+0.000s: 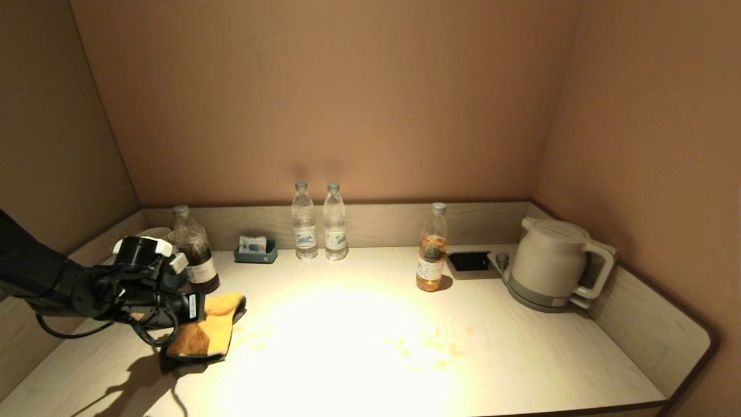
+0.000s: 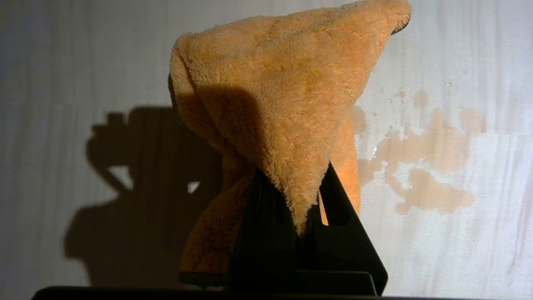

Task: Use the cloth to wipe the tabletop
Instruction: Sweep the stains on the table

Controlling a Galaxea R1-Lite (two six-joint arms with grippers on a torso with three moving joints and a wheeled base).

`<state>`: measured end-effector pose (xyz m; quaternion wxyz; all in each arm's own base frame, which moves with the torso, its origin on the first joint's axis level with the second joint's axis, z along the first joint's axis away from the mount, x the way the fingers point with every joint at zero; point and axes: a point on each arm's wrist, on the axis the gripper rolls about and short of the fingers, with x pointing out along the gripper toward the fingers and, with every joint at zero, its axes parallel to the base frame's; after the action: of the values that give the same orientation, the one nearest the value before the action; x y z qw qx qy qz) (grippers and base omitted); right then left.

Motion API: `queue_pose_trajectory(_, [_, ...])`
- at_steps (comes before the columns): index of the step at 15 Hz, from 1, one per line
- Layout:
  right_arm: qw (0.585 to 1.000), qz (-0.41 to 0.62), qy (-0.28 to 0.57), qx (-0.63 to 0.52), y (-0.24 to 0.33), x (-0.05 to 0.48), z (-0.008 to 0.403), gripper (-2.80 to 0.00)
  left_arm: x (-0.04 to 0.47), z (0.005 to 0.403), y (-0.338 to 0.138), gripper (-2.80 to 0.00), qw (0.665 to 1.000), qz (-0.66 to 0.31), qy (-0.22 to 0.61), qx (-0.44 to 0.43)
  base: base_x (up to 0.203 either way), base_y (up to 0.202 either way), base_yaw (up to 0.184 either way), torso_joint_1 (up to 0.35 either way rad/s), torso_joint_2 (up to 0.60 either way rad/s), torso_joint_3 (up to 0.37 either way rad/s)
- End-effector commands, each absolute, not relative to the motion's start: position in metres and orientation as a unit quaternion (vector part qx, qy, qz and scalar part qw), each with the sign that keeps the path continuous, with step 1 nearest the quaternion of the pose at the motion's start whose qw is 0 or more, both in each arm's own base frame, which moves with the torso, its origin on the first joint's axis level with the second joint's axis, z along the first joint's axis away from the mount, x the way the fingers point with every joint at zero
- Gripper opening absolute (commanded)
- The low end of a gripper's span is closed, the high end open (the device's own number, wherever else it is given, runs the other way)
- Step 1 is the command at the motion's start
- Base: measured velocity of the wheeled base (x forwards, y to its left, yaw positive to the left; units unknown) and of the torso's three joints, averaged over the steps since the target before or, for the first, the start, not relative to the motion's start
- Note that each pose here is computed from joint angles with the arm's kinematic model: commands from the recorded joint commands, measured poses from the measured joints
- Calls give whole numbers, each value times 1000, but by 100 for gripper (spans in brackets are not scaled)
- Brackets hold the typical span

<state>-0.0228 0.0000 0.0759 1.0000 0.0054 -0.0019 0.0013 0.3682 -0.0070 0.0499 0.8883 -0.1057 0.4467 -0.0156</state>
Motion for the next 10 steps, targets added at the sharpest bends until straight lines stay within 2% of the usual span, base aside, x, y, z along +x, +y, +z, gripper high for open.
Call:
queue_pose_trajectory(1, [1000, 2, -2, 5, 0, -23, 76, -280, 370, 36, -7, -280, 879, -15, 464, -107, 0, 0, 0, 0, 0, 0])
queue_pose_trajectory(9, [1000, 2, -2, 5, 0, -23, 76, -280, 373, 30, -16, -280, 877, -24, 469, -102, 0, 0, 0, 0, 0, 0])
queue_pose_trajectory(10, [1000, 2, -3, 5, 0, -23, 76, -280, 373, 28, -31, -280, 876, -41, 472, -93, 0, 0, 0, 0, 0, 0])
